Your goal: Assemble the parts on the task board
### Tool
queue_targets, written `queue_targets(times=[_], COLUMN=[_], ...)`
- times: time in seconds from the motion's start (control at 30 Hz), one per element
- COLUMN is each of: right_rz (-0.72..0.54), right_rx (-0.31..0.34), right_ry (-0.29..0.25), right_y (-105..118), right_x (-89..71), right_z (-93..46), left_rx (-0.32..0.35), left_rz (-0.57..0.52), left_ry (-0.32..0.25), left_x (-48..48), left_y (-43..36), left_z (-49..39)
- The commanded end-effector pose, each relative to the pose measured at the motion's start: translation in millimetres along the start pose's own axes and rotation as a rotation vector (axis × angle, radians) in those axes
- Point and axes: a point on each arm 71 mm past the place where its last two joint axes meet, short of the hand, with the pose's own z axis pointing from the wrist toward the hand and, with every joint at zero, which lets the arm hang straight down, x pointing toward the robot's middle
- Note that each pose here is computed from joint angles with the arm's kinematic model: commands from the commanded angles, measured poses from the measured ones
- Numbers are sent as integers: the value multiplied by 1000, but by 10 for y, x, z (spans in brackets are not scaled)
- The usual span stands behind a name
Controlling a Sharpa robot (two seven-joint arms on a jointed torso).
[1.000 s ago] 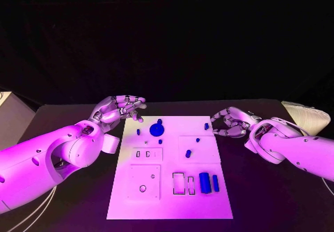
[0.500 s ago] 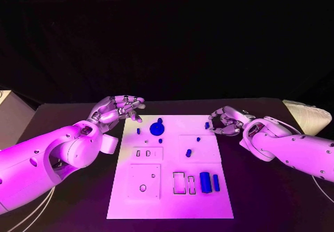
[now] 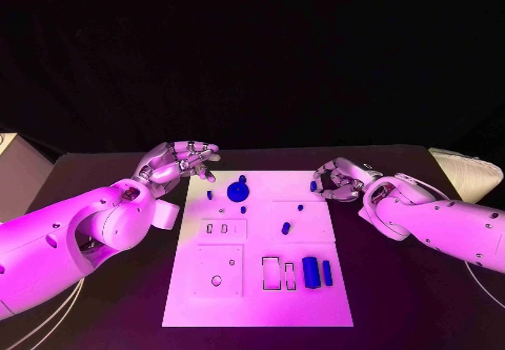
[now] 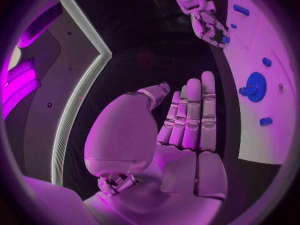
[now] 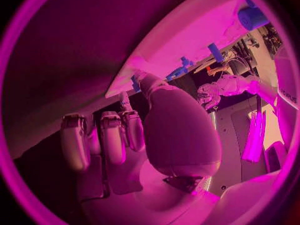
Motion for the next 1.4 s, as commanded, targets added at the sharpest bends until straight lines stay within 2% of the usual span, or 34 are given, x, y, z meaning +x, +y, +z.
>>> queue_targets(times=[0.03, 0.97, 1.4], right_rz=[-1, 13, 11], right_rx=[-8, -36, -38], right_ry=[7, 25, -13], right_y=[20, 113, 108], right_x=[18, 56, 29], right_z=[2, -7, -6], left_rx=[12, 8, 6], left_rz=[-4, 0, 0], left_ry=[21, 19, 18], left_x=[22, 11, 6], left_y=[-9, -10, -9], left_z=[2, -5, -8])
